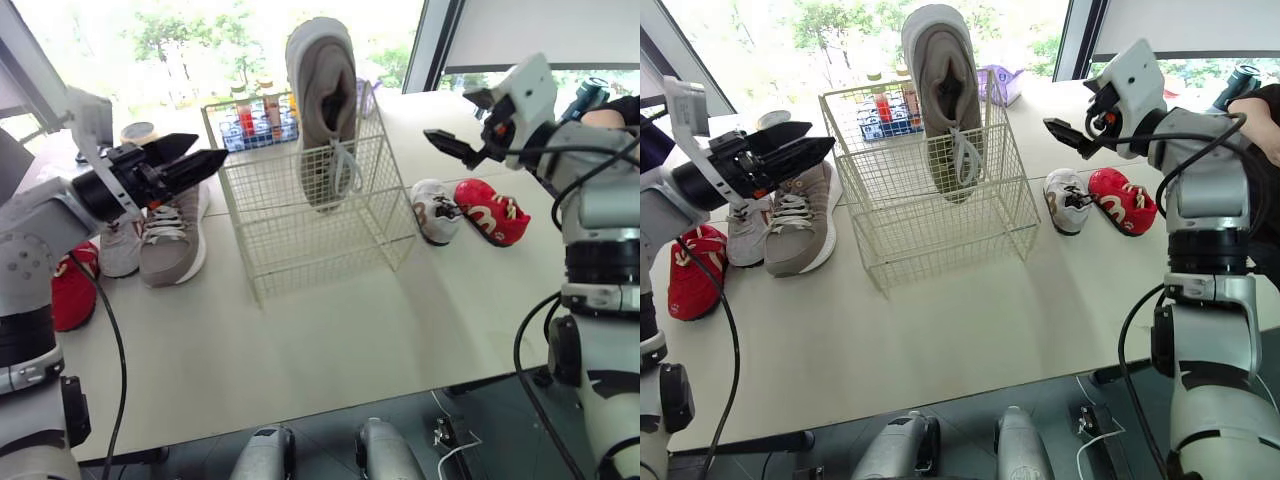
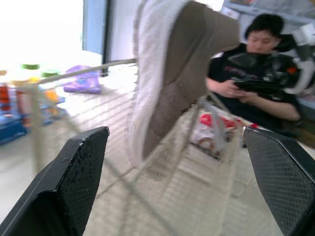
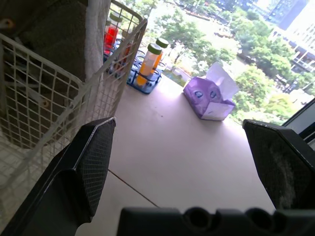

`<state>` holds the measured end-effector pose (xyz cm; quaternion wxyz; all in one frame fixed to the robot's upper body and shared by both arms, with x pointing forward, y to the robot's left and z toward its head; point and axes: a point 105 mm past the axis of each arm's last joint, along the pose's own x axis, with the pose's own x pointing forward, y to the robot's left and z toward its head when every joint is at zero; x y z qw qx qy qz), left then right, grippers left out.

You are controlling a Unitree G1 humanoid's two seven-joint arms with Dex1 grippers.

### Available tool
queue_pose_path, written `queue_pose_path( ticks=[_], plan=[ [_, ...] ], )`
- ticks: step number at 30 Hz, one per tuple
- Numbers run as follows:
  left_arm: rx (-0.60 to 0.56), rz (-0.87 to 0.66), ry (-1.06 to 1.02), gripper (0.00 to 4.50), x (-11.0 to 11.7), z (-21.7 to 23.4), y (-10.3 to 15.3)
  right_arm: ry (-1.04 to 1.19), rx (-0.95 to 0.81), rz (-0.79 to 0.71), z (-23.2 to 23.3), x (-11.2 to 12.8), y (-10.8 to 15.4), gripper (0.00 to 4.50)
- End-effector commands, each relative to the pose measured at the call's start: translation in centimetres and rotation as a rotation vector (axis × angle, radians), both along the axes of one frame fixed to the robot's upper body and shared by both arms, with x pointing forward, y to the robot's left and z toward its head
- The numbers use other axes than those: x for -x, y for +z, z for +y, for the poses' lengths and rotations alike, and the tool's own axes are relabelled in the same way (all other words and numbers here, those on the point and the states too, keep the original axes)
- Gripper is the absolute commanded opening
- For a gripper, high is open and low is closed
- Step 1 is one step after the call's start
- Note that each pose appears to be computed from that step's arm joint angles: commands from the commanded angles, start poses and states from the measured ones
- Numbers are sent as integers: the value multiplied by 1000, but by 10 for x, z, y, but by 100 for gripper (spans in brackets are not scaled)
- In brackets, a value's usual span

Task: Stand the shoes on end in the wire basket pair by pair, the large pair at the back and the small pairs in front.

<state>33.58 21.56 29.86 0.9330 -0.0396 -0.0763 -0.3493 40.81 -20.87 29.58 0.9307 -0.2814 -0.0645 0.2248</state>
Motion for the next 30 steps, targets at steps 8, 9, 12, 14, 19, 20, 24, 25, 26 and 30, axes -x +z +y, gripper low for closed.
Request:
queue_pose_path(
  ticks=[8, 9, 12, 14, 19, 20, 24, 25, 26, 30],
  plan=[
    [-142, -3, 308, 450, -19, 43, -20, -54, -34, 2, 11, 5, -33, 446],
    [-152, 14, 298, 450, -19, 40, -26, -53, -43, 9, 12, 5, -35, 446],
    [-165, 62, 268, 450, -19, 28, -43, -48, -58, 23, 15, 6, -39, 446],
    [-194, 103, 241, 450, -19, 18, -60, -36, -70, 38, 19, 7, -42, 446],
    [-163, 142, 260, 450, -34, 2, -72, 20, -94, 77, 36, 15, -48, 446],
    [-157, 146, 264, 450, -37, 0, -72, 29, -98, 83, 39, 16, -49, 446],
    [-163, 150, 292, 450, -53, -4, -74, 52, -121, 100, 49, 21, -51, 446],
    [-162, 149, 298, 450, -56, -3, -73, 55, -125, 103, 51, 22, -52, 446],
    [-159, 147, 302, 450, -59, -3, -72, 60, -127, 108, 54, 23, -52, 446],
    [-157, 136, 314, 450, -71, -5, -69, 70, -140, 126, 62, 28, -56, 446]
  ],
)
